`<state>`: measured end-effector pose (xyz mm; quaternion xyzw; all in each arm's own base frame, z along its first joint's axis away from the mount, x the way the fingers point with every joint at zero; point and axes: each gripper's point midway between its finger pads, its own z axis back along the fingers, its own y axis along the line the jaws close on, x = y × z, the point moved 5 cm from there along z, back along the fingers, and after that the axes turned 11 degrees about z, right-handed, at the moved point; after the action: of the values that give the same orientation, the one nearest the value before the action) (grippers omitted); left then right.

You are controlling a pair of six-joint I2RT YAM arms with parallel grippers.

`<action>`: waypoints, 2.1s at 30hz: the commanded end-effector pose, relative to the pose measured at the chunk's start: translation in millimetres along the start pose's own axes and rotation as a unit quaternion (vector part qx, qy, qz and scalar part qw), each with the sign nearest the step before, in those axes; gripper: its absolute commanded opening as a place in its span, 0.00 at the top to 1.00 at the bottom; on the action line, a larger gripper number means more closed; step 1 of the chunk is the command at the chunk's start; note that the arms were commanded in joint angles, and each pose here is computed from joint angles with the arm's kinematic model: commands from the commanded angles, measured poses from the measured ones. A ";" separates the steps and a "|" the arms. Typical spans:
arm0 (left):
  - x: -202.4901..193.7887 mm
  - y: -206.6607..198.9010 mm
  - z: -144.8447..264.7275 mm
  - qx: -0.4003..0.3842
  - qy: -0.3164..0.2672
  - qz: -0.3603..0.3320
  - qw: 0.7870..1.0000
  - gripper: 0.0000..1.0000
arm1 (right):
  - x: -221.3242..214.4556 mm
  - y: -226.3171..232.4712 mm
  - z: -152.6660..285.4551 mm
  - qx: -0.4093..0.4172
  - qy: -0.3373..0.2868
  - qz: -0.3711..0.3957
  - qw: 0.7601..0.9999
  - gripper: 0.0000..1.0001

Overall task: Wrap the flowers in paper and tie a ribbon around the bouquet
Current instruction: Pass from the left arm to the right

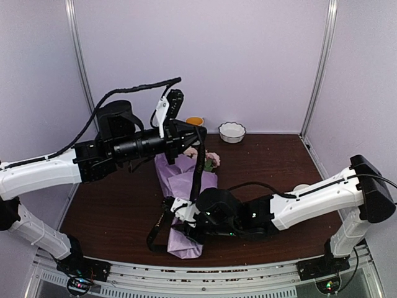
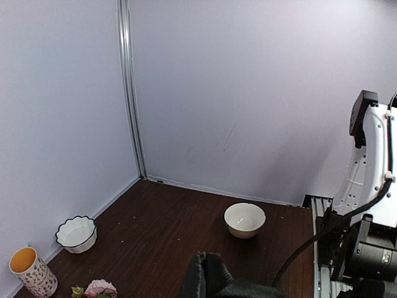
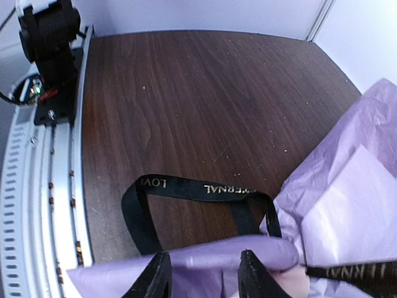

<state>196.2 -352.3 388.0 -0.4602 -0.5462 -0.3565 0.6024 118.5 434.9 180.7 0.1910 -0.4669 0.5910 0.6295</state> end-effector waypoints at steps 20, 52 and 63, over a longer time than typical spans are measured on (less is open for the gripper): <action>45.9 -23.5 29.6 -0.034 -0.038 -0.036 0.998 1.00 | -94.9 46.6 -57.9 0.119 0.218 0.128 0.960 0.66; -1.5 0.4 25.4 0.022 0.015 -0.022 0.999 1.00 | 76.2 -100.0 111.3 -0.035 -0.140 -0.102 0.984 0.37; -13.5 3.4 29.1 0.023 0.043 -0.016 0.999 1.00 | 66.1 -141.4 102.1 -0.153 -0.108 -0.170 0.967 1.00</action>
<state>185.3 -329.0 369.7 -0.4257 -0.5307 -0.3722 0.6313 184.4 374.2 316.8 0.2469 -0.5553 0.4352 0.6643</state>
